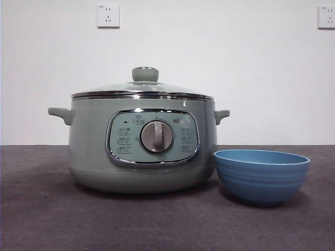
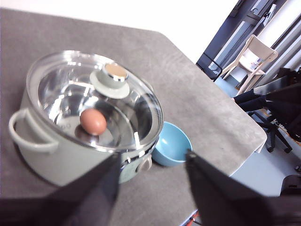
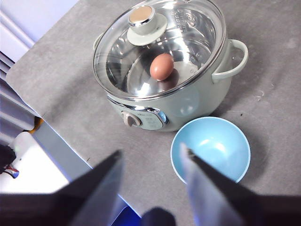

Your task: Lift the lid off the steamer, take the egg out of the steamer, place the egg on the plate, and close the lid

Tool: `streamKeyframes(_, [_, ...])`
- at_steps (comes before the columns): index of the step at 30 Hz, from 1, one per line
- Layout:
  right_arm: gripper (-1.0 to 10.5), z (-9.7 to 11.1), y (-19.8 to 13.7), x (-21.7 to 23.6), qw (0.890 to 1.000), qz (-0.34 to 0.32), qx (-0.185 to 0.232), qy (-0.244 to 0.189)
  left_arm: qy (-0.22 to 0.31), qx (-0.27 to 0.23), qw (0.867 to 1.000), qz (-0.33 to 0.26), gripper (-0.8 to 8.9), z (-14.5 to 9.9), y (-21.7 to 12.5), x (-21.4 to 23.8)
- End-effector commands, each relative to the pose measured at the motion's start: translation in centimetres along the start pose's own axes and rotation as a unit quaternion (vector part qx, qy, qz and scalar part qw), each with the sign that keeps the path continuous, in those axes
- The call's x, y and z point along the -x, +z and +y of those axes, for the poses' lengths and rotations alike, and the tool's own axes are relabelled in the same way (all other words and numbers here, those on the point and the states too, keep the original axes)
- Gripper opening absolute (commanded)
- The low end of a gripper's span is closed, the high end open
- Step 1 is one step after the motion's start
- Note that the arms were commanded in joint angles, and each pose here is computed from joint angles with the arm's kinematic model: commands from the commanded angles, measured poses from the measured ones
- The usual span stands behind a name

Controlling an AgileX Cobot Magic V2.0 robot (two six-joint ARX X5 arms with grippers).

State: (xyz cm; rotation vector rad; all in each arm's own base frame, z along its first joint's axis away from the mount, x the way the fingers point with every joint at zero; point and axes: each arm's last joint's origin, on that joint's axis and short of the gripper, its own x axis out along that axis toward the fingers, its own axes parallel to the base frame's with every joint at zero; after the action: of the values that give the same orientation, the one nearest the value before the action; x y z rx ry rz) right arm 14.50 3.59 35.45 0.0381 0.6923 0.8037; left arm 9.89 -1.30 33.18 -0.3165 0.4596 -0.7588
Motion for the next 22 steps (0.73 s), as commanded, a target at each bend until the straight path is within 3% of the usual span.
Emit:
streamKeyframes(1, [5.5,0.0,0.1,0.0,1.000,-0.002,-0.005,0.000,-0.013,-0.020,1.000,-0.007,4.45,-0.3,0.6,-0.1])
streamKeyframes(11, [5.5,0.0,0.1,0.0,1.000,-0.002,-0.005,0.000,-0.029,-0.080,0.996,0.004,4.45,-1.5,6.2,-2.0])
streamKeyframes(22, [5.5,0.0,0.1,0.0,1.000,-0.002,-0.005,0.000,0.005,-0.151,0.987,0.059,4.44,-1.3,10.7,-10.8])
